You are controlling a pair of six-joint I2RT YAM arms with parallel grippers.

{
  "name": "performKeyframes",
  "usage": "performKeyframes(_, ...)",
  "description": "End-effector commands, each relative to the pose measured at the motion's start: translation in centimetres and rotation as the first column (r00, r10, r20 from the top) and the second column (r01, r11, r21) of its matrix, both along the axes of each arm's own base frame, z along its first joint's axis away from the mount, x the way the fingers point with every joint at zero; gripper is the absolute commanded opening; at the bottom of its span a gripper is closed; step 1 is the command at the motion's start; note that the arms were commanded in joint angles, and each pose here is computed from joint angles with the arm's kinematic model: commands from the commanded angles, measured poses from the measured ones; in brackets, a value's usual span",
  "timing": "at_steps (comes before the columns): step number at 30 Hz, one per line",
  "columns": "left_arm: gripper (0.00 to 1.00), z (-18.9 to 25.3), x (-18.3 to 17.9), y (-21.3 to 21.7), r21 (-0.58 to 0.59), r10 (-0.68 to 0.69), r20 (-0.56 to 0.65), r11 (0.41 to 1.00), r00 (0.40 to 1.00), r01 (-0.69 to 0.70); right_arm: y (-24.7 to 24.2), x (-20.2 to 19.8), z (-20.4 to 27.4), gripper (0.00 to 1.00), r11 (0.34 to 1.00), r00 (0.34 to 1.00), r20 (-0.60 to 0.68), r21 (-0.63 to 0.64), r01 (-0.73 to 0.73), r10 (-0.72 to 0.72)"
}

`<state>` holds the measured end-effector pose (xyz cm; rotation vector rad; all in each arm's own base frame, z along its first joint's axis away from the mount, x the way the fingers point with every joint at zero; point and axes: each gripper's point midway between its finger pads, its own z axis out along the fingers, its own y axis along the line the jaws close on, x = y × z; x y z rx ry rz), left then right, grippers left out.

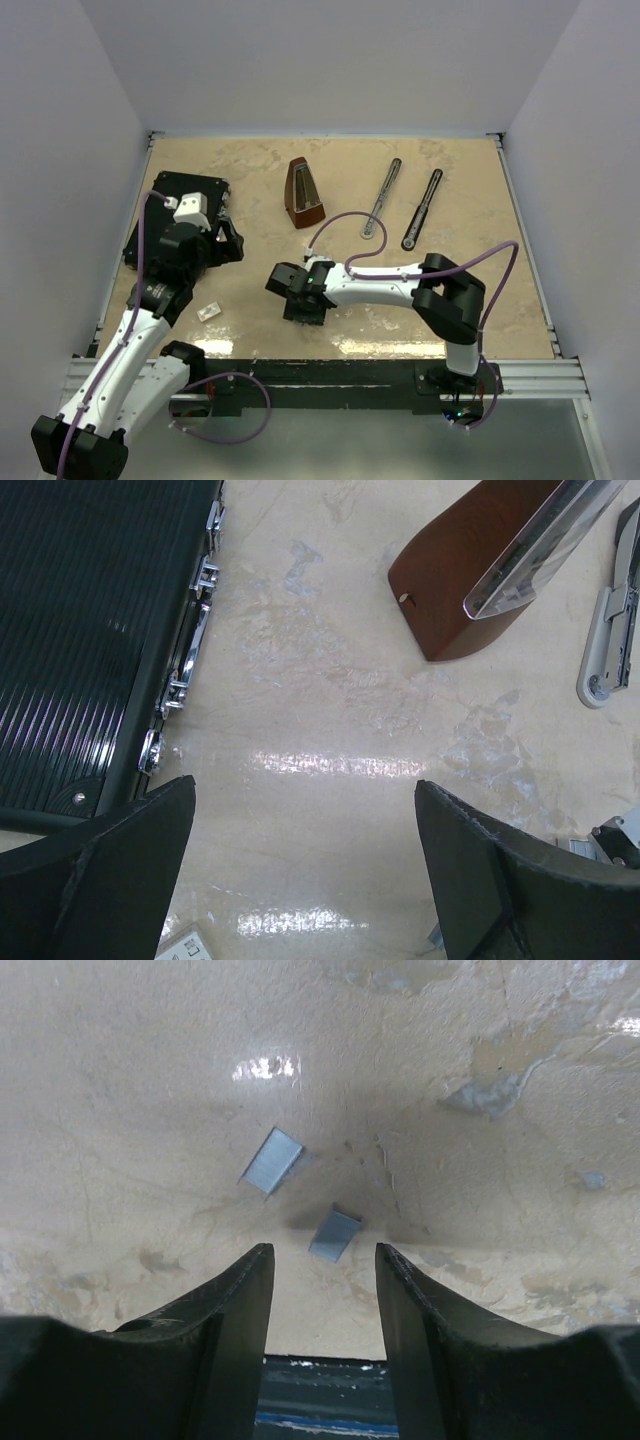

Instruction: Unload the staples from the stapler

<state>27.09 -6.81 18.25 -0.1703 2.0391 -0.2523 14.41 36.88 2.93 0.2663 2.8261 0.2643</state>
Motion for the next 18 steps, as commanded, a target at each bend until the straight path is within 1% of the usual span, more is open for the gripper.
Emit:
performKeyframes(1, 0.96, 0.4, 0.0, 0.1, 0.002, 0.001, 0.023, 1.000, 1.000, -0.001, 0.0, 1.0, 0.6, 0.48, 0.994, 0.994, 0.046, -0.046, 0.098, -0.096)
performKeyframes(10, 0.96, 0.4, 0.0, 0.2, 0.003, 0.003, 0.025, 1.000, 1.000, -0.003, -0.6, 0.8, -0.7, 0.43, 0.982, 0.992, 0.054, -0.148, 0.120, -0.113)
performKeyframes(18, 0.96, 0.4, 0.0, 0.2, 0.002, 0.002, 0.026, 1.000, 1.000, -0.002, -1.5, 0.6, -1.2, 0.38, 0.984, 0.996, 0.056, -0.160, 0.082, -0.074)
